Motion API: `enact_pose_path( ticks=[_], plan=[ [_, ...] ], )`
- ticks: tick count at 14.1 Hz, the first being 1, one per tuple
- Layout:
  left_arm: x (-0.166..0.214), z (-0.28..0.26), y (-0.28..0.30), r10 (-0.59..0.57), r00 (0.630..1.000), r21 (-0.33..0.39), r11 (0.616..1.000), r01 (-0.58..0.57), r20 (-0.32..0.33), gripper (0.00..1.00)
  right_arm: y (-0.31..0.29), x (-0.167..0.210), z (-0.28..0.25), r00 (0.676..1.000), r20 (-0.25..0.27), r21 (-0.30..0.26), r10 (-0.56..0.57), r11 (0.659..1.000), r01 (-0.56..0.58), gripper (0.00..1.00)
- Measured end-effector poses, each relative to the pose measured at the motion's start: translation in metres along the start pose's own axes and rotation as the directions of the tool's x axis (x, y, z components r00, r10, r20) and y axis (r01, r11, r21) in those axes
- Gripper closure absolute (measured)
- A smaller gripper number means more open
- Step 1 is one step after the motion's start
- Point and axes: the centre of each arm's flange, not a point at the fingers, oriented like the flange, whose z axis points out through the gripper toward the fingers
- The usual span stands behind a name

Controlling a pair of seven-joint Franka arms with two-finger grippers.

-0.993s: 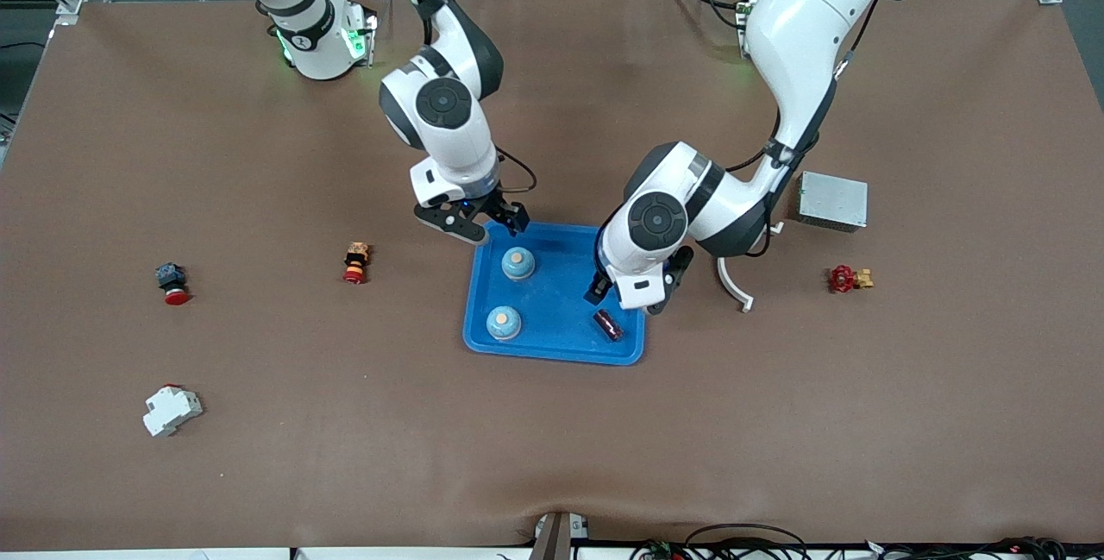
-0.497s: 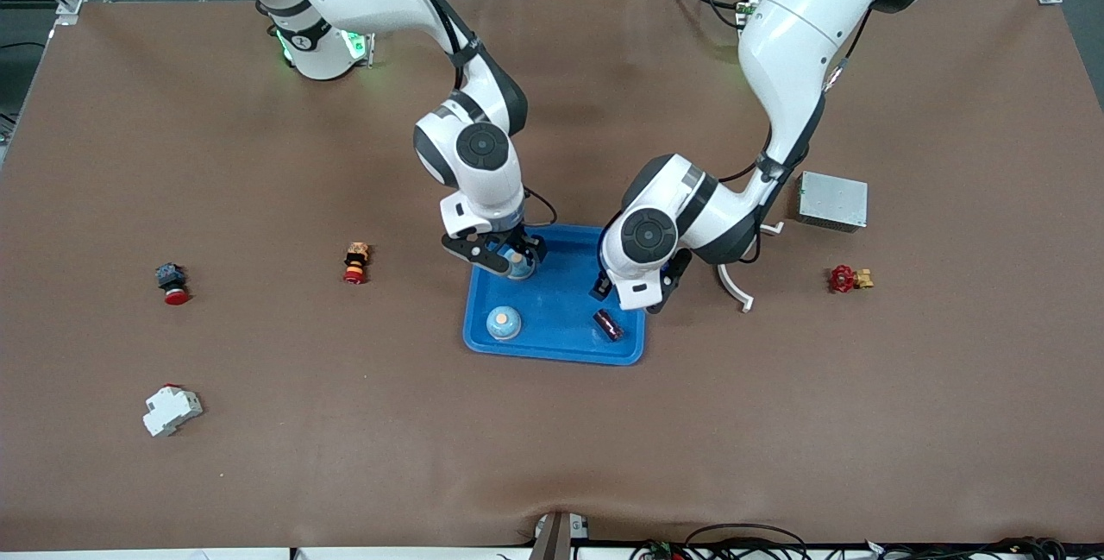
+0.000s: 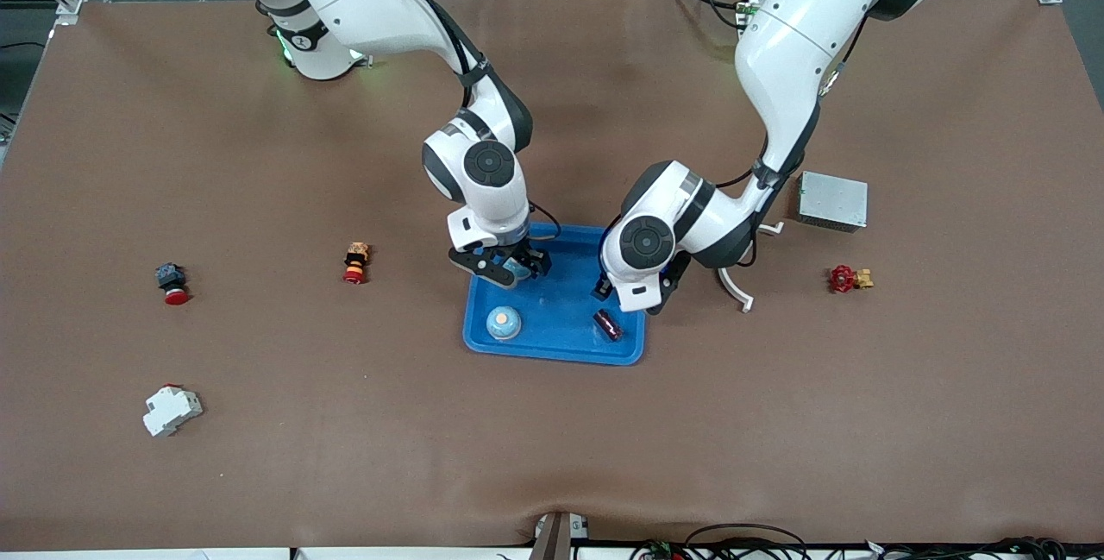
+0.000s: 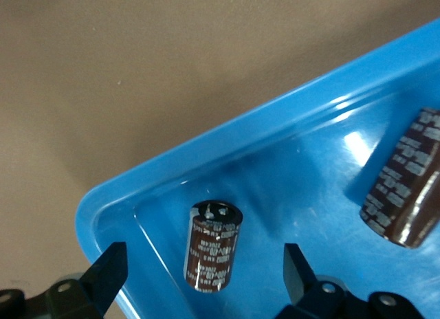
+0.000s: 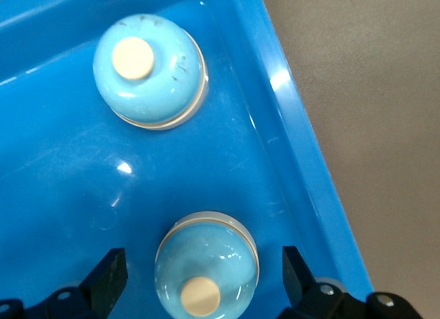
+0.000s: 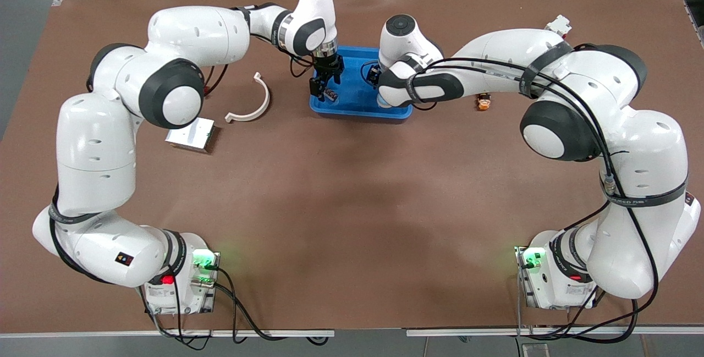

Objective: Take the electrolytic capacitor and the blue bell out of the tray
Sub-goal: 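Grasp the capacitor with the left gripper while the right gripper grasps the bell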

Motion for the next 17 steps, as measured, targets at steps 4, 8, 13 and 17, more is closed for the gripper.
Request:
enact_pose_path(
  ticks=[4,8,13,17],
  plan=[
    [0.001,0.005,0.0,-0.001,1.0,0.006,1.0,0.001,0.001,0.0,0.001,-0.003,0.008,1.0,0.005,-0.01,-0.004,1.0,0.004,0.0],
    [0.001,0.007,0.003,-0.002,1.0,-0.013,1.0,0.002,0.004,0.0,-0.001,-0.008,0.009,1.0,0.005,-0.008,-0.009,1.0,0.009,0.25],
    [-0.003,0.01,0.004,0.003,1.0,-0.021,1.0,-0.003,0.005,0.0,-0.012,-0.005,-0.004,1.0,-0.003,0.01,-0.003,1.0,0.003,0.34],
    [-0.004,0.017,0.005,0.004,1.0,-0.026,1.0,-0.004,0.007,0.0,-0.031,0.005,-0.067,0.996,0.013,-0.032,-0.088,0.996,0.088,0.34]
  ],
)
